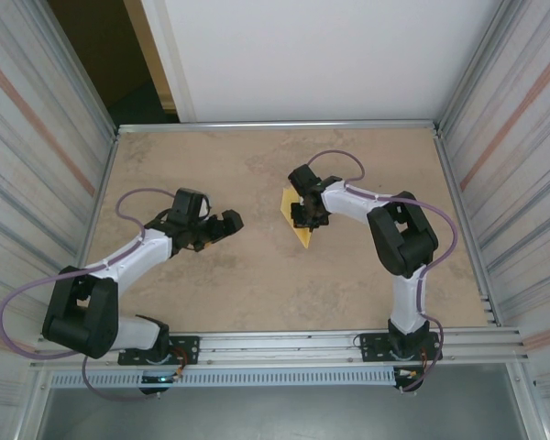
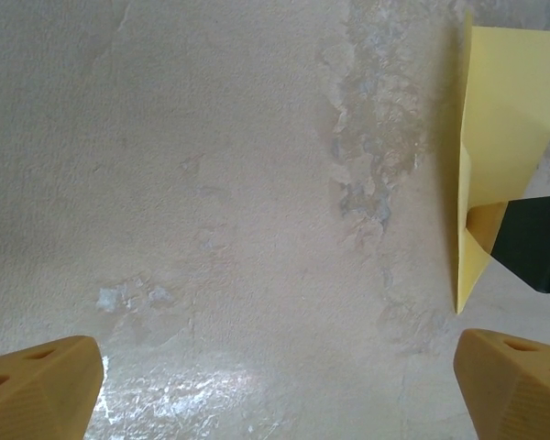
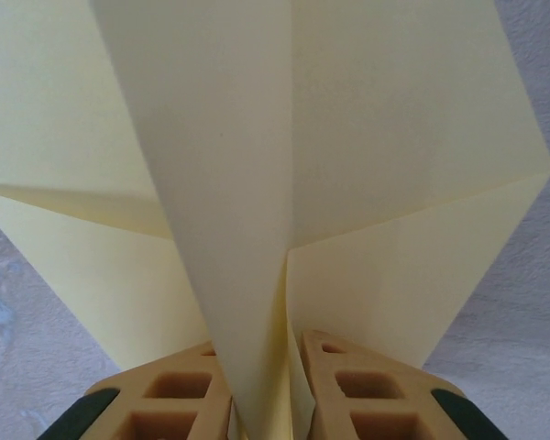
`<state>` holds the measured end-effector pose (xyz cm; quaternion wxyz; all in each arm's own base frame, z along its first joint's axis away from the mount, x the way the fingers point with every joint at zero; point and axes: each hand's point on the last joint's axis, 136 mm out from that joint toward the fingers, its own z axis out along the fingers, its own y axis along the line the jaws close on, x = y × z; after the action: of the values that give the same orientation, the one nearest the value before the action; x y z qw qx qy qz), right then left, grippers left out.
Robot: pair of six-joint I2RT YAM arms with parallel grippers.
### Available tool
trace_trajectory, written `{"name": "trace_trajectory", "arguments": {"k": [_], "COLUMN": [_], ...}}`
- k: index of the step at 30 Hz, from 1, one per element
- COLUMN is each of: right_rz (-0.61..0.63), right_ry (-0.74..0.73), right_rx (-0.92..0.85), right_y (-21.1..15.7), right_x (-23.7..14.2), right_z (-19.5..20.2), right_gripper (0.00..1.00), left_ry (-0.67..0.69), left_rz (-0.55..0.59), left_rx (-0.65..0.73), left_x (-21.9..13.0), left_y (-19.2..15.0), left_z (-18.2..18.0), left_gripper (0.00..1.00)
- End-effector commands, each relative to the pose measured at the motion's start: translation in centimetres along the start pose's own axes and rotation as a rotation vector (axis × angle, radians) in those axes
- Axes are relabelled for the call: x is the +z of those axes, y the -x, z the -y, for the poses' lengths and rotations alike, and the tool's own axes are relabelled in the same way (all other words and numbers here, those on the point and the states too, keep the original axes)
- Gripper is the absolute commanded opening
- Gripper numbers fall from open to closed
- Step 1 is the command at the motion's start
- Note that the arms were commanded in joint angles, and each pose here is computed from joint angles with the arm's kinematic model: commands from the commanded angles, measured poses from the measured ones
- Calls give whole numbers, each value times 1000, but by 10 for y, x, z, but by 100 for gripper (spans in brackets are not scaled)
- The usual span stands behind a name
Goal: Fold a paper plane with a square sheet of paper (pick it up from the middle)
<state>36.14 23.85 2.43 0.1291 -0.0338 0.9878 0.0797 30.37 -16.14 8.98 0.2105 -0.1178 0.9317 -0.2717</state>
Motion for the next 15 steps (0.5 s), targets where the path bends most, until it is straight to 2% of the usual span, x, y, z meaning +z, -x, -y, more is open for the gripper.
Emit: {"name": "trace_trajectory", "arguments": {"k": [1,15], "right_rz": [-27,-90], "right_ry": [-17,-145], "right_rx": [0,-28], "right_y": [-3,-29], "right_x": [5,46], "right_z": [2,22], "right_gripper": [22,30], "left_ry": [26,28], "left_rz": [-3,-12], "left_rx": [8,3], "left_x": [-1,2], "left_y": [-5,-9], "left_z": [-9,-12], "left_gripper": [99,99]}}
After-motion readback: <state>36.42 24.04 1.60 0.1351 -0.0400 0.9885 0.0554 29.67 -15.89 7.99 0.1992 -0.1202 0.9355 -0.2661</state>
